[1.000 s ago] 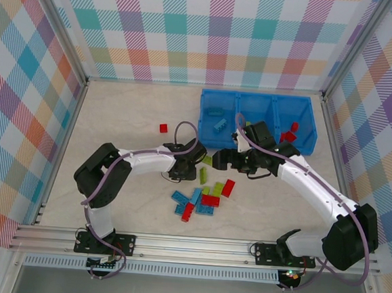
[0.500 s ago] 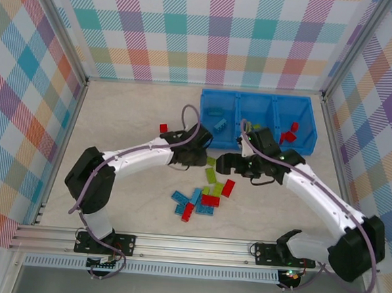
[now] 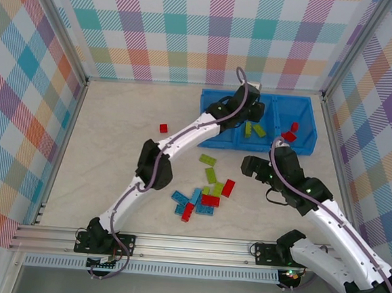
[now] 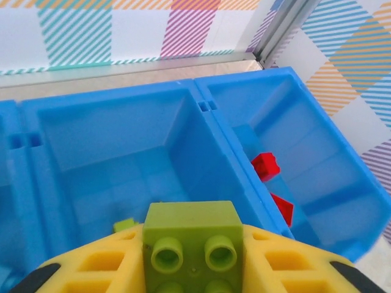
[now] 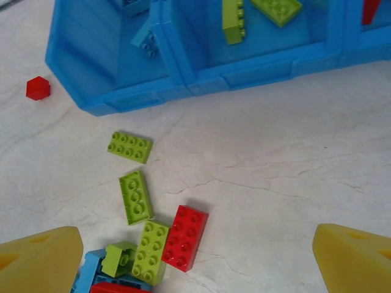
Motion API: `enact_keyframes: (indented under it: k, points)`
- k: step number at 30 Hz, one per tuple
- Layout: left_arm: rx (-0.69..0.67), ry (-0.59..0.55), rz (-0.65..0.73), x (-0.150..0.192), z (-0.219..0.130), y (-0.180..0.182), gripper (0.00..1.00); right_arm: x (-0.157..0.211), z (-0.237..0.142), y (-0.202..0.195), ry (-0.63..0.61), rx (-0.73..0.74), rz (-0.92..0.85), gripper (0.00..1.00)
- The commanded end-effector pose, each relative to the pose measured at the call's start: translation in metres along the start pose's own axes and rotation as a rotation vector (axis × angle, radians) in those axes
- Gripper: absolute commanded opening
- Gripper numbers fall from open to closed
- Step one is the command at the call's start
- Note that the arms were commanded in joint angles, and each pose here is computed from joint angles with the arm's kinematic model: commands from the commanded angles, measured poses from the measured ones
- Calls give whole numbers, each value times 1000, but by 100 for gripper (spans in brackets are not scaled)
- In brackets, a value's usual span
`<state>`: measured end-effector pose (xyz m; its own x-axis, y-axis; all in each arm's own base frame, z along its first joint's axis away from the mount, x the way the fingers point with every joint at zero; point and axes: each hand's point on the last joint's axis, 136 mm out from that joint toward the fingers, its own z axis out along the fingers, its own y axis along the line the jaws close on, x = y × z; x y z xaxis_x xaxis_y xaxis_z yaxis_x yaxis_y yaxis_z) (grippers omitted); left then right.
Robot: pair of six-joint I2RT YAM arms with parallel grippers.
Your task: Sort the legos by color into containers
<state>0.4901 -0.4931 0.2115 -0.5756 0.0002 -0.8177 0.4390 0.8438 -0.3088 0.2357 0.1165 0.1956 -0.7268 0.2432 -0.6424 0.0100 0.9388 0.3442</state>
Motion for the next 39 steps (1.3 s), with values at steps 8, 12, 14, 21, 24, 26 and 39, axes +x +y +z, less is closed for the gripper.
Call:
enact_keyframes:
  k: [8, 12, 14, 21, 24, 26, 39]
  points:
    - [58, -36, 61, -21, -16, -19, 54, 3, -5, -14, -18, 49, 25, 97]
    - [80, -18, 68, -35, -50, -29, 55, 7, 0, -11, 9, 39, 29, 97]
    - [92, 0, 93, -35, -70, -35, 55, 11, 5, -9, 34, 36, 31, 97]
    - [151, -113, 239, -18, -189, -30, 56, 43, 37, 12, 262, -3, 40, 91]
    - [138, -118, 347, 2, -246, -9, 58, 65, 51, 33, 380, -46, 34, 87]
    - [127, -108, 421, 19, -279, 6, 59, 85, 60, 46, 457, -62, 9, 86]
    - [168, 116, 834, 158, -389, 88, 100, 179, 79, 97, 757, 17, -108, 100]
